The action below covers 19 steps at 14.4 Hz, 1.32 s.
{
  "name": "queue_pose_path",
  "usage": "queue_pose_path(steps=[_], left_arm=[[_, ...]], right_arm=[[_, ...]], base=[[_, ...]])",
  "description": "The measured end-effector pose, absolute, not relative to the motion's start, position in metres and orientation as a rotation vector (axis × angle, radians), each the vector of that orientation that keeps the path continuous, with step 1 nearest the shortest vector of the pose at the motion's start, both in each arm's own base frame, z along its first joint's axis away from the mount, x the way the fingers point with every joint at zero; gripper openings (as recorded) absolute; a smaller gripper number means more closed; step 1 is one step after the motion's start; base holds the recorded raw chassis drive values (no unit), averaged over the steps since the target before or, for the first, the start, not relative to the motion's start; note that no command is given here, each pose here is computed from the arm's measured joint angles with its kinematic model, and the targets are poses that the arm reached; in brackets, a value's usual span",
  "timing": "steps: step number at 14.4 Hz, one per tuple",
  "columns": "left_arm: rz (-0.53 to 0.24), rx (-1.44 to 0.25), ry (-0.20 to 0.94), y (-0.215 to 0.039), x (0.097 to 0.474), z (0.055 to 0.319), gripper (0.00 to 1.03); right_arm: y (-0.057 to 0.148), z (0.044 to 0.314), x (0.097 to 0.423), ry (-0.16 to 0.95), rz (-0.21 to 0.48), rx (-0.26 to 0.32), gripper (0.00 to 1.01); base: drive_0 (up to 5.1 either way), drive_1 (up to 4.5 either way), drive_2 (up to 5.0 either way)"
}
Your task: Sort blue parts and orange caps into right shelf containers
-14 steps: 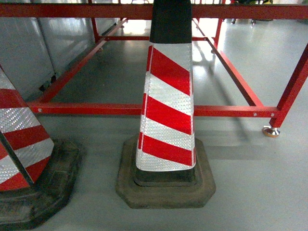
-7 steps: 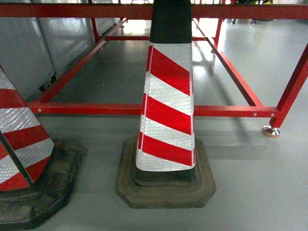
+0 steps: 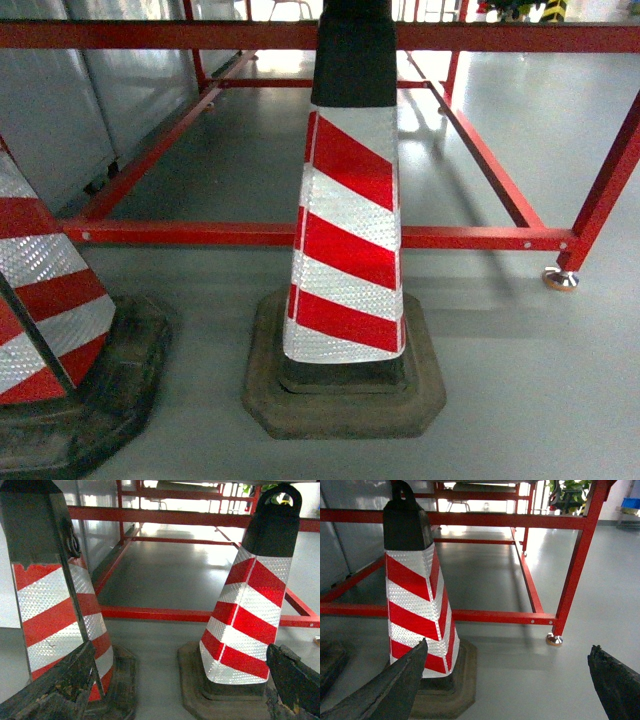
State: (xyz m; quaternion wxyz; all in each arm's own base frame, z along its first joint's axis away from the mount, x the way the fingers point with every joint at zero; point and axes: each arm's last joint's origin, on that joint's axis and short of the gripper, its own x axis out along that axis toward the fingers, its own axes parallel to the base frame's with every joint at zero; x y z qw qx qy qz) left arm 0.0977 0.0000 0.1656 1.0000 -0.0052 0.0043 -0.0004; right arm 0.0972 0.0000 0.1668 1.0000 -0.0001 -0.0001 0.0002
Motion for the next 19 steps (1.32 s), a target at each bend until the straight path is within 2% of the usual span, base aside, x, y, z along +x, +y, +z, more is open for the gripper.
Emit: queue_pose_path(steps=[19], left_arm=[[0.001, 0.000, 0.004, 0.0001, 0.0977, 0.1661, 0.98]], right_arm=[[0.0000, 0.1671, 0.0972, -0.003, 0.000, -0.001, 0.98]], base=[[0.0, 0.00, 0.0]])
